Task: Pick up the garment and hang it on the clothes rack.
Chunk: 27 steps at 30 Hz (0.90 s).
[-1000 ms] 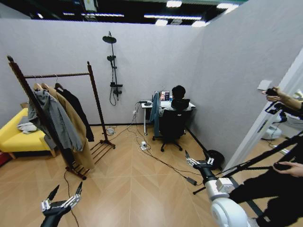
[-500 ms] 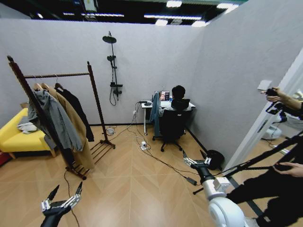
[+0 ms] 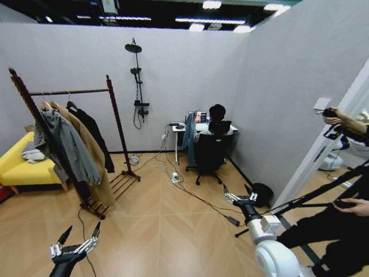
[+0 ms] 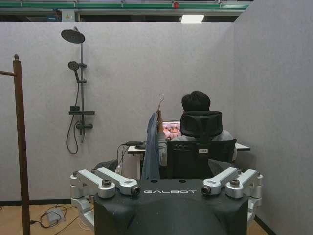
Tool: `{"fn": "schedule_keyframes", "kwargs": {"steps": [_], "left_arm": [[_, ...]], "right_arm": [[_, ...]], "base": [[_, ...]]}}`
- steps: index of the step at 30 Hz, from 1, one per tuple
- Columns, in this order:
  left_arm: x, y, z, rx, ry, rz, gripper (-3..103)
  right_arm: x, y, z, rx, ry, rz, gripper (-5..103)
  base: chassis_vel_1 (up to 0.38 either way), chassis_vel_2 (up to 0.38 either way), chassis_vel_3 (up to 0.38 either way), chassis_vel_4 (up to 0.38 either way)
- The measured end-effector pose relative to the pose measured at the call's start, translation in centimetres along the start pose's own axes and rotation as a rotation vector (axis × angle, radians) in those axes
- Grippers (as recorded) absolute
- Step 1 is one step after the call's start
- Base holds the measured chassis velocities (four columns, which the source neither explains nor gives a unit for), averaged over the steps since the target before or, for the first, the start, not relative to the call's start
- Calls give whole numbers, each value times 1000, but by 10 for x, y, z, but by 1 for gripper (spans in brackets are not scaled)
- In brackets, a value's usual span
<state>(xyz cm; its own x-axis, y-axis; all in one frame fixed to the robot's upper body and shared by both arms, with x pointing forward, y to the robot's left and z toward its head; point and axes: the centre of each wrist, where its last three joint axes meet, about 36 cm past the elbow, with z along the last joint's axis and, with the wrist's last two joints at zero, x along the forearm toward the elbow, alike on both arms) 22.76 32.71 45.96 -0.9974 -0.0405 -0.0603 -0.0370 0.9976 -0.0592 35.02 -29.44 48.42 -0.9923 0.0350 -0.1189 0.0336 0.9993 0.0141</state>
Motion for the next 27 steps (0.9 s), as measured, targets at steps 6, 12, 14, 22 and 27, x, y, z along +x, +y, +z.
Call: {"fn": "schedule_keyframes", "kwargs": {"steps": [6,12,14,22,27], "left_arm": [[0,0,0,0,0,0,100],[0,0,0,0,0,0,100],[0,0,0,0,0,0,100],[0,0,0,0,0,0,100],[0,0,0,0,0,0,100]], "right_arm": [[2,-2,4,-3,-2,-14,100],[3,-2,6,-4,-3,-25,100],[4,-2,6,-3,-2,-27,100],[6,-2,7,0,-2,-34,100],[7,-1,7,2,-1,-34,100]], "base": [[-48,46,43,-38],[-157,162,165,-163],[-179,214,204,-199],[-274,251,260,-259],[-329,344,331,-337]]}}
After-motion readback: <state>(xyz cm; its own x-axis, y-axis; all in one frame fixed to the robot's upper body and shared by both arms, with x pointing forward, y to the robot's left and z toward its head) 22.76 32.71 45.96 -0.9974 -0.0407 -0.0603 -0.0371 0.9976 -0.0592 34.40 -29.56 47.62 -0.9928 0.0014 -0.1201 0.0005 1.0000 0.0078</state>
